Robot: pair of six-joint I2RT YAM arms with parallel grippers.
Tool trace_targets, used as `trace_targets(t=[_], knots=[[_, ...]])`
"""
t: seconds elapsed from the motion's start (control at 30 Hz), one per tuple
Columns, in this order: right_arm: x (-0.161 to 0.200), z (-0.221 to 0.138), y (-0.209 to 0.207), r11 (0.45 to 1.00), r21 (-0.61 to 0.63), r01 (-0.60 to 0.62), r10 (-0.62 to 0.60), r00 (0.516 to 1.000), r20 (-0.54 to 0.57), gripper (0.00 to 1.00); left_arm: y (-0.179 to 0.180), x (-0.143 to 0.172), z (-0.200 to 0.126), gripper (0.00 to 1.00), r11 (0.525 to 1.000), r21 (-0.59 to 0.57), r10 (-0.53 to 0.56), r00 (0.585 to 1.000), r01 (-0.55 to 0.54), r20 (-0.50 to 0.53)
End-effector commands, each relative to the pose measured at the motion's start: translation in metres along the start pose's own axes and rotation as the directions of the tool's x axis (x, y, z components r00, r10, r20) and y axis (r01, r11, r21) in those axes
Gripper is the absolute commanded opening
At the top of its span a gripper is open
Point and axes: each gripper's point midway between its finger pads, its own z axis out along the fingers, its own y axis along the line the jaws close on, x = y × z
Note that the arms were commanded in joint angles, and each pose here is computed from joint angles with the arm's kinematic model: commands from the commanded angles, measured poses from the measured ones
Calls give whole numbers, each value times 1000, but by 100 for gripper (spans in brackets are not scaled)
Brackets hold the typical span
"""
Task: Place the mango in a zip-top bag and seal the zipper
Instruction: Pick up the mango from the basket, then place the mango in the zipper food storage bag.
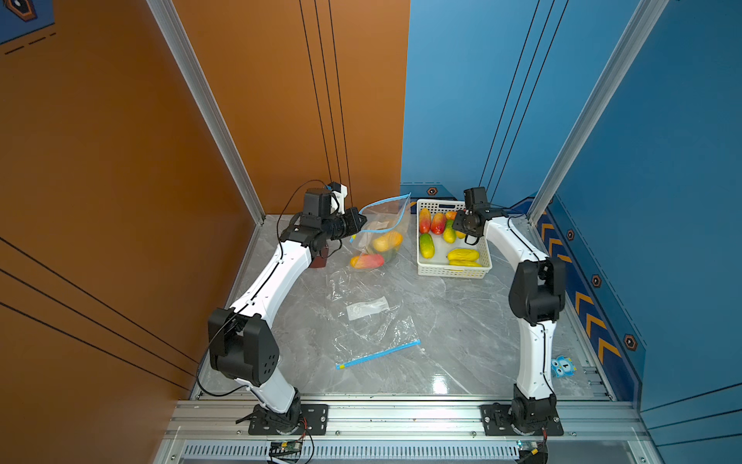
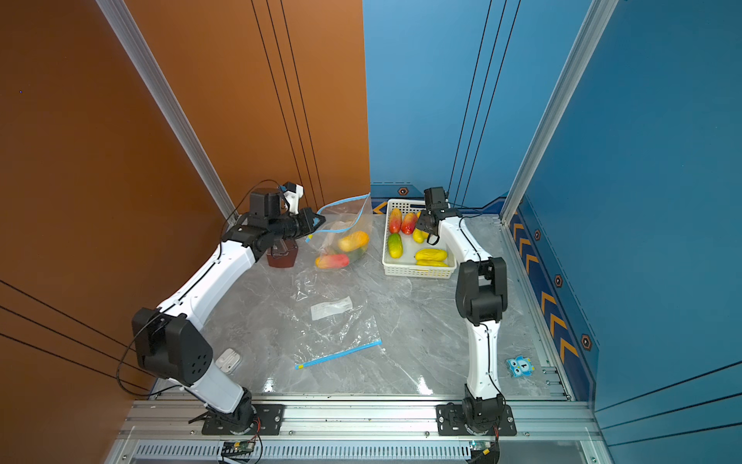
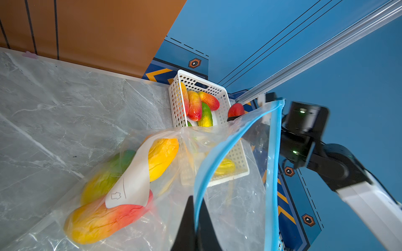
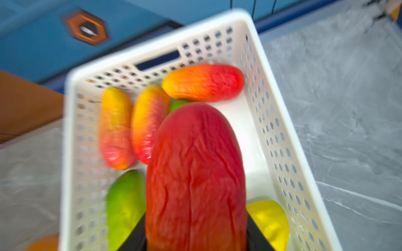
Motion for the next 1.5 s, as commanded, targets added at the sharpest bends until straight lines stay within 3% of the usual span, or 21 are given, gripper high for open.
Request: trace_targets(t=[0.0, 0.1, 0.2, 0.4, 0.53, 0.77, 0.83, 0.97, 1.07, 1.17, 1.37, 1.47], knots=[[-65, -109, 76, 935, -354, 38, 85, 942, 324, 30, -14, -3, -10, 0, 999, 29, 33, 999, -33, 15], [-55, -158, 129, 833, -534, 144, 99, 911, 401, 30, -14, -2, -7, 0, 999, 32, 32, 999, -32, 7], [-35, -181, 182, 723, -646, 246, 56, 911, 409, 30, -15, -1, -5, 0, 999, 36, 29, 1000, -29, 2], [-6, -185, 248, 560, -758, 333, 18, 910, 414, 31, -17, -1, -4, 0, 999, 46, 19, 1000, -19, -4], [11, -178, 273, 504, -781, 370, 3, 903, 430, 32, -23, -8, -6, 0, 998, 58, 16, 1000, -16, 11], [33, -166, 290, 478, -790, 385, -21, 903, 428, 39, -32, -13, -6, 0, 997, 76, 23, 1000, -25, 17], [37, -167, 291, 479, -781, 401, -39, 898, 438, 51, -31, -15, -7, 0, 997, 74, 23, 1000, -24, 21], [42, -173, 291, 474, -753, 456, -77, 874, 480, 64, -28, -17, -7, 0, 997, 72, 15, 1000, -17, 24], [39, -181, 289, 469, -739, 483, -82, 857, 508, 61, -24, -18, -7, 0, 998, 65, 5, 1000, -7, 25], [34, -186, 287, 480, -730, 487, -78, 852, 517, 72, -21, -20, -8, 0, 998, 62, -4, 1000, 3, 27], [22, -205, 284, 470, -729, 497, -53, 841, 539, 69, -15, -23, -7, 0, 999, 51, -14, 999, 12, 32], [20, -212, 281, 465, -729, 503, -73, 842, 534, 77, -16, -25, -9, 0, 998, 57, -12, 999, 10, 36]])
